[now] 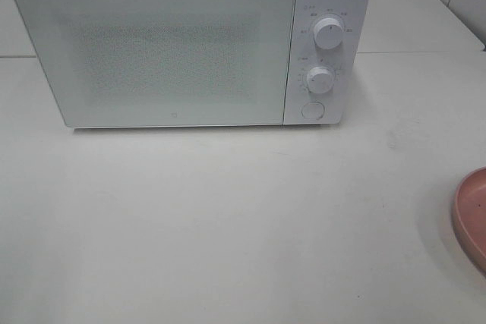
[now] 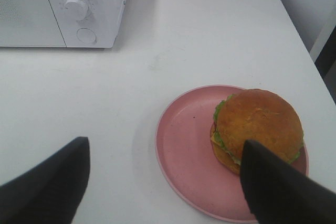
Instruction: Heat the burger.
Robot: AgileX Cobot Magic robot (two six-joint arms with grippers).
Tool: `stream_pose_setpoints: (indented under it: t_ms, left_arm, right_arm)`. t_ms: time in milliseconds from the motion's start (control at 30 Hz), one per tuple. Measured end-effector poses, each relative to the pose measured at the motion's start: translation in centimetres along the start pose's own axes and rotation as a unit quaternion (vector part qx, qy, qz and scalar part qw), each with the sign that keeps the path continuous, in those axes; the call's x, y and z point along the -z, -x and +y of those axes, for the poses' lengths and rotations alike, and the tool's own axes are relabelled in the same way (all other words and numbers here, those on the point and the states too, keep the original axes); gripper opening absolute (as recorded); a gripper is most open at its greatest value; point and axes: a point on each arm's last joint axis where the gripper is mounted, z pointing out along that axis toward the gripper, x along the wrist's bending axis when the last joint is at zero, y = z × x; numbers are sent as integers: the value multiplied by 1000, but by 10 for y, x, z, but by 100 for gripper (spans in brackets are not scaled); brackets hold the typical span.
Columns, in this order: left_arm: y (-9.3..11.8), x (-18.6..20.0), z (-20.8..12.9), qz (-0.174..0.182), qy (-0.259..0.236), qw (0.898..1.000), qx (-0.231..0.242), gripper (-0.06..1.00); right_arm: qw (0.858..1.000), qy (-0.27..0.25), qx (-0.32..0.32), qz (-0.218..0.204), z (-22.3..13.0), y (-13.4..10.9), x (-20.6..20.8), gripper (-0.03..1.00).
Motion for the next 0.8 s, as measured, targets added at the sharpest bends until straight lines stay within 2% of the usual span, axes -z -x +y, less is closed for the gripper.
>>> stream_pose_setpoints:
  t_ms: [267,400,633,800]
  left_arm:
    - [2,16,-11,1,61,998,-6,98]
    - [2,17,-11,7,62,998,-3,98]
    - [2,16,-11,37,63,997,12,98]
    - [2,16,-11,37,63,997,12,98]
  right_arm:
    - [1000,0,0,0,0,0,0,76]
    - [1000,0,0,0,0,0,0,76]
    - [1000,0,0,0,0,0,0,76]
    - [1000,0,0,0,0,0,0,76]
